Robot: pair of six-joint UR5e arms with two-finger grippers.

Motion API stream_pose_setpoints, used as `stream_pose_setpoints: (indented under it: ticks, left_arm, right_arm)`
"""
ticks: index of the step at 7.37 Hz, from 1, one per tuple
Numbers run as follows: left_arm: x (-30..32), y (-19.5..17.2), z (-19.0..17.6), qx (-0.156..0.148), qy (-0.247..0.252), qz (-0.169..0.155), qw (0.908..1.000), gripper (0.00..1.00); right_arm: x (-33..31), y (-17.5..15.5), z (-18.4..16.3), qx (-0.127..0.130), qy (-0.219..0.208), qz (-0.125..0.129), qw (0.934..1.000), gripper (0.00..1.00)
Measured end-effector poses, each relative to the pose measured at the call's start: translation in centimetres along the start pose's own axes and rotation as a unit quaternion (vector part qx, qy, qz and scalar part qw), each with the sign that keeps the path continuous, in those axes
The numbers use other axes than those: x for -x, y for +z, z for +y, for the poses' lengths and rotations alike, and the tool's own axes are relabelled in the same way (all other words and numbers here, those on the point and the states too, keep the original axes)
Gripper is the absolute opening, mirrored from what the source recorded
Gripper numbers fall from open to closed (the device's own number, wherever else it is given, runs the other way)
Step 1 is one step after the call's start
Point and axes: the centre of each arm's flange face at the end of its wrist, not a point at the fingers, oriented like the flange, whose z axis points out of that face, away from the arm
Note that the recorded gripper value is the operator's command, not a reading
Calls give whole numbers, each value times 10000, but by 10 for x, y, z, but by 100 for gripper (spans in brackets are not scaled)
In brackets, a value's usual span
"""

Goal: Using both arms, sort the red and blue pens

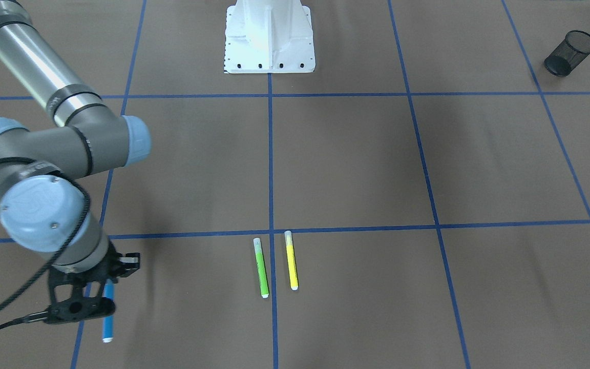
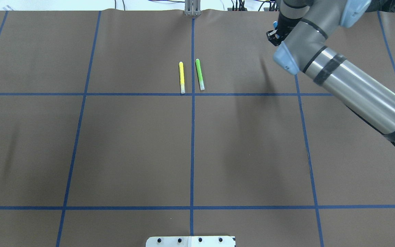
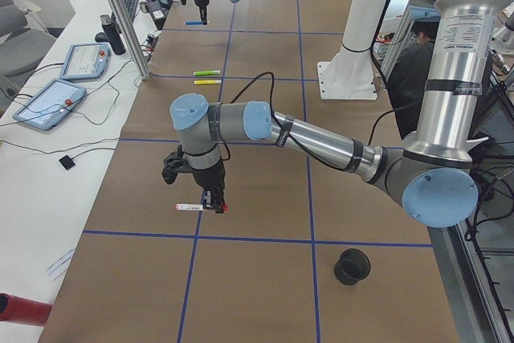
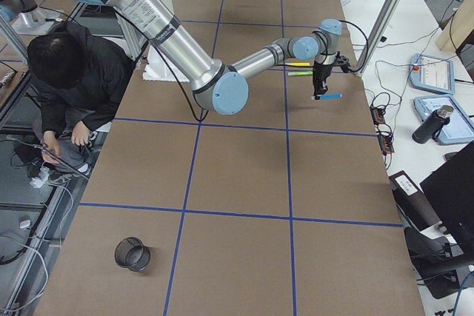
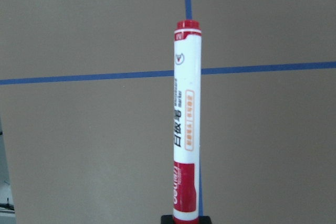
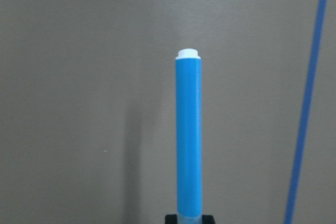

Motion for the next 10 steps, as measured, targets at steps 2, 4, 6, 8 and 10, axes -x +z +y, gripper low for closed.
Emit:
stream_pose_setpoints:
  ticks: [2,4,6,8,10]
  left_arm:
    - [43,21,42,168,-392,18,9991,0]
    - [64,38,92,300,-683,89,9972,0]
    - [85,51,134,612,-1169,230,9910,0]
    - [106,67,182,1105,-1991,749,9708,0]
    - [112,90,229,1647,-2823,1500,9331,0]
  right_arm:
    - [-109,-6,12,182,-782,512,9955,0]
    - [-206,-3,27,436,-1399,947,9847,0]
    - [-279,3,50,854,-1524,1148,9779,0]
    - [-326,17,82,1301,-1212,809,9807,0]
    - [-370,29,116,1448,-732,236,9865,0]
